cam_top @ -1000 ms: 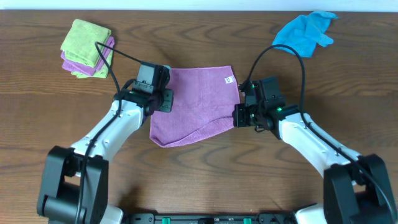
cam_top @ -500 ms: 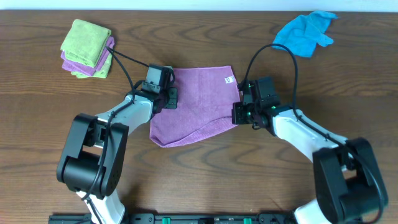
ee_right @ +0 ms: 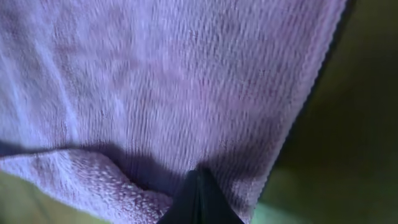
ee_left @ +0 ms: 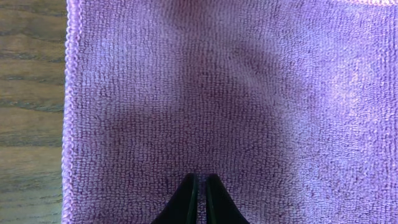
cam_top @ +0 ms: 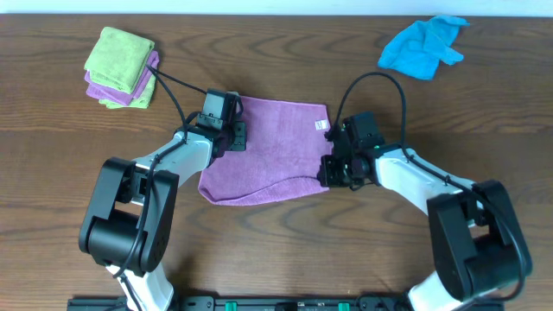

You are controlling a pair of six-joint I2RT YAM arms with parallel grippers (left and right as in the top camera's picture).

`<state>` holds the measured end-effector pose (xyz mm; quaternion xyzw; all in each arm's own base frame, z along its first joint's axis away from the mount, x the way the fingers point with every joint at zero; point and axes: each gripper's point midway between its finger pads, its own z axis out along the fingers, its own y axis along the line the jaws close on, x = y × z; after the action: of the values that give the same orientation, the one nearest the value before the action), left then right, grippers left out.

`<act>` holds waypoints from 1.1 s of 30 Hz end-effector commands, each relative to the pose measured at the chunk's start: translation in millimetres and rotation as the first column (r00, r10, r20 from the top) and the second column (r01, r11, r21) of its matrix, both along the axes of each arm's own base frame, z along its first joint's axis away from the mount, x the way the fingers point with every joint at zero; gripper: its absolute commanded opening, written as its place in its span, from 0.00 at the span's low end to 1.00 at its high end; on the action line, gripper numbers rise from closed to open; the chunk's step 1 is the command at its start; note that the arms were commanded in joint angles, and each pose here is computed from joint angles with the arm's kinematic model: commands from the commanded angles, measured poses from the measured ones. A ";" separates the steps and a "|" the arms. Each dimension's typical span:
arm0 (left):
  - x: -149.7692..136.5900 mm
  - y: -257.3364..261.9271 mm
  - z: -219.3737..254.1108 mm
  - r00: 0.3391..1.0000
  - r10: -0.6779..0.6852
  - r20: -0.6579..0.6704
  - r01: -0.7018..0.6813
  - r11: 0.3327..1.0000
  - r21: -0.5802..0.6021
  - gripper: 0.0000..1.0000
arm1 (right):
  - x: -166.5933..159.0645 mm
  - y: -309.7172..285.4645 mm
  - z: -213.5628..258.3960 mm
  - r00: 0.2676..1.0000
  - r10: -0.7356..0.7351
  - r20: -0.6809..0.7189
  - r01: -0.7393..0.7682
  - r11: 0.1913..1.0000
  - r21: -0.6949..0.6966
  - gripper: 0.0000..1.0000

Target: Fold the cloth

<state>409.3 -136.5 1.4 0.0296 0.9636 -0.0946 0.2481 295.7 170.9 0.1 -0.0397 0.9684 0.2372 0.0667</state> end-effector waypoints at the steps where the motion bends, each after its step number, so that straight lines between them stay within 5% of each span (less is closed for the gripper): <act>1: -3.7 3.0 -8.3 1.000 0.015 -0.025 -0.015 1.000 0.003 0.07 | -3.4 3.1 24.3 0.999 0.008 0.035 -0.009 0.999 0.038 0.01; 10: -3.8 4.2 -8.6 0.999 0.024 -0.026 -0.024 1.000 0.006 0.06 | -30.4 19.8 43.0 0.994 0.103 0.040 -0.104 0.994 0.021 0.02; 17: -5.5 4.7 -9.6 0.999 0.024 -0.034 -0.024 1.000 0.008 0.06 | 8.4 27.3 48.6 0.973 0.086 0.216 -0.088 0.996 -0.001 0.02; 20: -5.3 4.6 -9.5 0.999 0.024 -0.033 -0.024 1.000 0.008 0.07 | 4.5 23.6 30.1 0.982 0.089 0.165 -0.085 0.996 -0.029 0.22; 24: -5.4 4.7 -9.6 0.999 0.024 -0.033 -0.024 1.000 0.009 0.07 | -12.7 19.2 9.0 0.989 0.132 0.073 -0.129 0.990 -0.053 0.36; 33: -5.2 4.7 -9.4 0.999 0.024 -0.032 -0.024 1.000 0.008 0.07 | -31.2 27.7 11.1 0.975 0.220 0.029 -0.221 0.975 0.023 0.39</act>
<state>408.5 -136.1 0.9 0.0275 0.9643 -0.0942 0.2461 270.9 189.2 6.9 -0.1282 0.9645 0.2225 0.0622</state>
